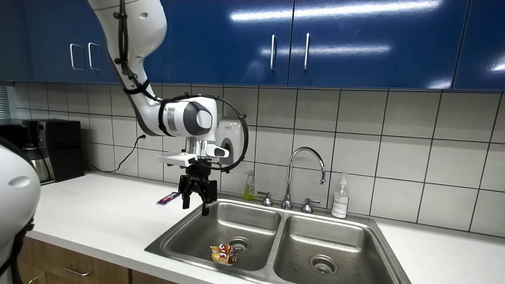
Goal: Put the packet on the counter
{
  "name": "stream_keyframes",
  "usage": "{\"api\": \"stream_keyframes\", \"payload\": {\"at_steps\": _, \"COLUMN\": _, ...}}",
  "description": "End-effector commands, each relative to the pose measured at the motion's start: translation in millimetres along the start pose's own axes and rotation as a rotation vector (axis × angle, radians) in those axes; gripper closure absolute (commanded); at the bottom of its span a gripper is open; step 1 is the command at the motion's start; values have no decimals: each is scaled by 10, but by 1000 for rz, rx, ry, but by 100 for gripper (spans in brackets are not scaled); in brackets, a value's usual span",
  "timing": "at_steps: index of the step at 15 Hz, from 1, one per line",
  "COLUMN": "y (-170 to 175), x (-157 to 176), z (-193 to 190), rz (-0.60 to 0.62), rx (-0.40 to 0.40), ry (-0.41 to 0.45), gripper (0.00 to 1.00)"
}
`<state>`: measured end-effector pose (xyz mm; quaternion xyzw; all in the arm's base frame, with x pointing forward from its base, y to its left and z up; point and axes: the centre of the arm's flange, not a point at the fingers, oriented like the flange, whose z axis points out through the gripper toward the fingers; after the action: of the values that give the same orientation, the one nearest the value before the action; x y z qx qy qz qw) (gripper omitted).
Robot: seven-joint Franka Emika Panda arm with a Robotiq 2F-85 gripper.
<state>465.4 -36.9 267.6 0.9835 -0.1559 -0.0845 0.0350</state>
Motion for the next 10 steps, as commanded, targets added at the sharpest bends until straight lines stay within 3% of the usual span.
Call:
{"api": "stream_keyframes", "payload": {"at_steps": 1, "y": -119, "x": 410, "z": 237, "rz": -7, "rx": 0, "ry": 6, "gripper": 0}}
{"api": "stream_keyframes", "payload": {"at_steps": 10, "y": -734, "x": 1128, "z": 775, "rz": 15, "rx": -8, "ry": 9, "gripper": 0}}
